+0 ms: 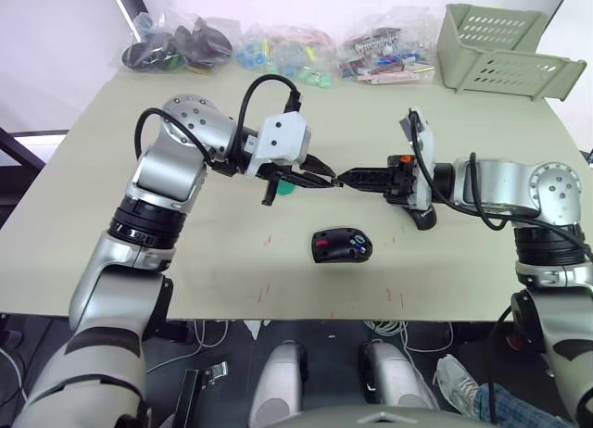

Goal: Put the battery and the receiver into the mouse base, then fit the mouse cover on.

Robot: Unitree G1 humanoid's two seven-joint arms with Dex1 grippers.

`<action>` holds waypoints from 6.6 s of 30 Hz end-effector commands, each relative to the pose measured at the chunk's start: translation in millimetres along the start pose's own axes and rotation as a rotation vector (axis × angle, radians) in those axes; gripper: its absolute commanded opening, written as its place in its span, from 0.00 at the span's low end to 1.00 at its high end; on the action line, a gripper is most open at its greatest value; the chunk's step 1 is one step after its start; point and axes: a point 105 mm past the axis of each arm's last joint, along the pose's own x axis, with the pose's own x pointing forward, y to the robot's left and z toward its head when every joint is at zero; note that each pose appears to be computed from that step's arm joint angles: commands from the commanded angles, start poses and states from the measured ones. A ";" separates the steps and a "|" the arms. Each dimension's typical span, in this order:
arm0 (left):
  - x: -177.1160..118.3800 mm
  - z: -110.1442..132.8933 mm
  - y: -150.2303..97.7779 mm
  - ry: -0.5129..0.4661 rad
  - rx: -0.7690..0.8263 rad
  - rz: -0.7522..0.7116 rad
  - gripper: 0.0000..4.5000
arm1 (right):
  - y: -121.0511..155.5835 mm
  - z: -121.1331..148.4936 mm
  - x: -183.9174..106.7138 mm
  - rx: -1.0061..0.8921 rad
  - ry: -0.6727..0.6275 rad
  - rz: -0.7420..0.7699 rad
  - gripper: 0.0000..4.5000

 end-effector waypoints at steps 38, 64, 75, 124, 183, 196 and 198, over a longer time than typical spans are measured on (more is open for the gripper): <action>-3.6 11.1 8.0 -0.014 0.064 0.033 0.02 | 7.0 1.0 -6.9 0.001 -0.040 0.041 0.23; -4.4 10.6 2.4 -0.043 0.024 0.020 0.19 | 8.3 -0.3 -5.8 -0.004 -0.033 0.046 0.00; -14.5 -11.3 -31.9 -0.169 -0.381 0.034 0.98 | 1.1 -14.3 -35.9 -0.260 0.211 -0.164 0.00; 61.1 -62.3 -70.7 -0.040 -0.336 0.013 0.98 | 21.4 0.8 8.7 -0.796 1.027 -0.346 0.00; 84.8 -61.7 -71.7 -0.046 -0.322 -0.021 0.68 | -28.9 -16.1 25.7 -0.526 0.924 -0.465 0.00; 85.4 -62.5 -72.6 -0.040 -0.330 -0.023 0.68 | -36.3 -22.5 25.6 -0.488 0.925 -0.470 0.00; 85.8 -62.4 -73.5 -0.039 -0.332 -0.023 0.68 | -36.5 -23.1 26.1 -0.487 0.925 -0.470 0.00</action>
